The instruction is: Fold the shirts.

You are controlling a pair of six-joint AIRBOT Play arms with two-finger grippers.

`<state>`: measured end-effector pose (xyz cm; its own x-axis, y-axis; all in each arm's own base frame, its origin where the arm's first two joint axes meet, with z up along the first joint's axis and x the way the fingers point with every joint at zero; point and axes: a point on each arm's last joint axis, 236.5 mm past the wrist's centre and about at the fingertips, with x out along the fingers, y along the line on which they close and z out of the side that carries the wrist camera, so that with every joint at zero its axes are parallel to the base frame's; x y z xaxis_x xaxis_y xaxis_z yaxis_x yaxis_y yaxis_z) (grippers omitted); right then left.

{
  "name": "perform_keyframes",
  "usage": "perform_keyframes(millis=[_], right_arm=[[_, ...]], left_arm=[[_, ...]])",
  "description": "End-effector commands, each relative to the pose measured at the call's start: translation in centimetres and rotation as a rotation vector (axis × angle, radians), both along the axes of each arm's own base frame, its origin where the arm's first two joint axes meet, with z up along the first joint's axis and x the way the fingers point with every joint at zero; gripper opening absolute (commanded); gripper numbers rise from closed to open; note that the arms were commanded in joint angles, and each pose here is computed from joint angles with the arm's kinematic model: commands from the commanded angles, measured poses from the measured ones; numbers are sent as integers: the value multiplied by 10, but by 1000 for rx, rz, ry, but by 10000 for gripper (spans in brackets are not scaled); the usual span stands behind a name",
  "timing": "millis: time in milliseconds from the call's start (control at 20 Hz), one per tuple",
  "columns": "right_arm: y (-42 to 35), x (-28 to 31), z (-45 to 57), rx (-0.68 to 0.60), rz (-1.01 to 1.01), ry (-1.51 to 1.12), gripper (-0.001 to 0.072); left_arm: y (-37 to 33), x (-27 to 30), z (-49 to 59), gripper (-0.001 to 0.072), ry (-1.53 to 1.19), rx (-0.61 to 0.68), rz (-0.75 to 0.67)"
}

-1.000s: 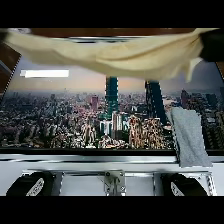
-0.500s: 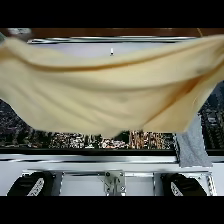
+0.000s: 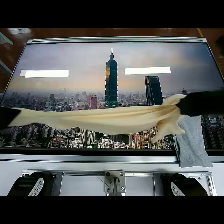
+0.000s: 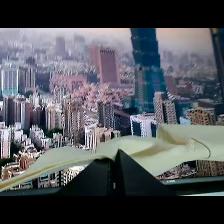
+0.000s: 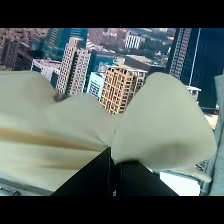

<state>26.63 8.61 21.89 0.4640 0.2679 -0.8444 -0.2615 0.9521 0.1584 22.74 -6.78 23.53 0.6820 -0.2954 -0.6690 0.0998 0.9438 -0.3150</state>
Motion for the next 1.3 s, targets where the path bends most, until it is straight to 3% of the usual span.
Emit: perform_keyframes(millis=[0, 250, 500, 550, 600, 650, 800, 950, 1000, 1050, 1250], right_arm=[[16, 70, -51, 37, -12, -9, 57], [48, 205, -117, 211, -128, -124, 58], [67, 222, -226, 276, -191, 106, 66], [71, 218, -241, 289, -196, 153, 144], [75, 216, -251, 302, -198, 188, 433], [76, 214, -253, 299, -180, 193, 612], [53, 203, -229, 207, -75, 169, 620], [-42, 156, -219, -58, -63, 295, 620], [-69, 132, -222, -76, -99, 399, 620], [-84, 107, -227, -37, -127, 510, 620], [-59, 55, -259, 333, -204, 718, 627]], left_arm=[[-10, 9, -66, 35, 129, -69, 5], [-35, 40, -134, 36, 203, -270, 47], [-30, 44, -206, 36, 350, -284, 117], [-30, 44, -213, 36, 370, -284, 123], [-29, 44, -219, 36, 385, -282, 125], [-30, 44, -222, 36, 394, -278, 121], [-30, 43, -222, 36, 398, -281, 119], [-30, 43, -222, 36, 393, -272, 107], [-30, 43, -222, 36, 393, -272, 107], [-30, 43, -222, 36, 393, -272, 107], [-30, 43, -222, 36, 393, -273, 108]])
